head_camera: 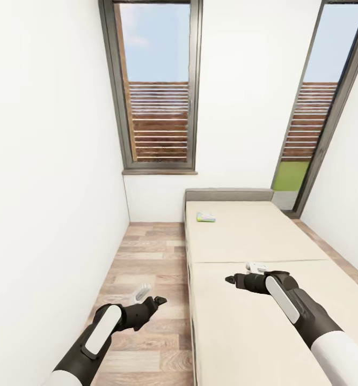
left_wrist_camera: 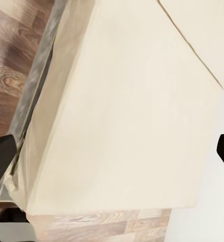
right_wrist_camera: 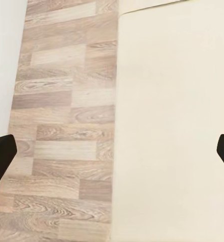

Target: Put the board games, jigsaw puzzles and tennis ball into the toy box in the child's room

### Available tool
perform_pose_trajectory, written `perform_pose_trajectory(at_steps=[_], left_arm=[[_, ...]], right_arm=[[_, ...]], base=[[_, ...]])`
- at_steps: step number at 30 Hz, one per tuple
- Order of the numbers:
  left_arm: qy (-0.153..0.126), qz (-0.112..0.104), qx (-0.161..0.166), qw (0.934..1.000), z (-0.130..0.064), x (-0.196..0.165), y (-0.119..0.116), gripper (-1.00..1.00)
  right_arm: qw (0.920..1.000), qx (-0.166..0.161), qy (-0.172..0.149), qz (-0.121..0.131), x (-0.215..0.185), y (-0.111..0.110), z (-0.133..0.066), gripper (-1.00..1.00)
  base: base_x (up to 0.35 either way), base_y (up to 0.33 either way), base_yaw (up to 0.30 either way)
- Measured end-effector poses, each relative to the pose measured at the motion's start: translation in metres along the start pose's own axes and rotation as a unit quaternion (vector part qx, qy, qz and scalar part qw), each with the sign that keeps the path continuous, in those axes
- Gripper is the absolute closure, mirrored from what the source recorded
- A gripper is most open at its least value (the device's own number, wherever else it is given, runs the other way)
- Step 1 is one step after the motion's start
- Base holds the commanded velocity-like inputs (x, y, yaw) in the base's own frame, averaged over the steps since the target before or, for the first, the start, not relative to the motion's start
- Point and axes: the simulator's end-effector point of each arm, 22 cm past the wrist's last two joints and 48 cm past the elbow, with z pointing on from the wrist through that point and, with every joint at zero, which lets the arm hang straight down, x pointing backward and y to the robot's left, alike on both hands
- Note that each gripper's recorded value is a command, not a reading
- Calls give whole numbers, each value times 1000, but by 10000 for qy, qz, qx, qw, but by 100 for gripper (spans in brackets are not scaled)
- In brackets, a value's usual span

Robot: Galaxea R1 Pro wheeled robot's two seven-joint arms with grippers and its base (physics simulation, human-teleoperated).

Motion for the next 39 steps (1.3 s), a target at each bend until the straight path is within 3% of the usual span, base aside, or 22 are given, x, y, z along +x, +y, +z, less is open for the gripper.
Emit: perform_pose_trajectory(at_steps=[11, 21, 39], left_arm=[[-6, 14, -16, 10000, 0, 0, 1, -100], [-31, 145, -118, 9998, 1, -1, 5, -100], [-38, 173, -139, 9997, 0, -2, 6, -100]], right_arm=[[10000, 19, 6, 12, 1, -4, 0, -100], [10000, 29, 45, 22, 10, -6, 2, -100], [10000, 11, 41, 25, 11, -4, 3, -100]], base=[[149, 117, -8], [22, 16, -1], [3, 58, 0]])
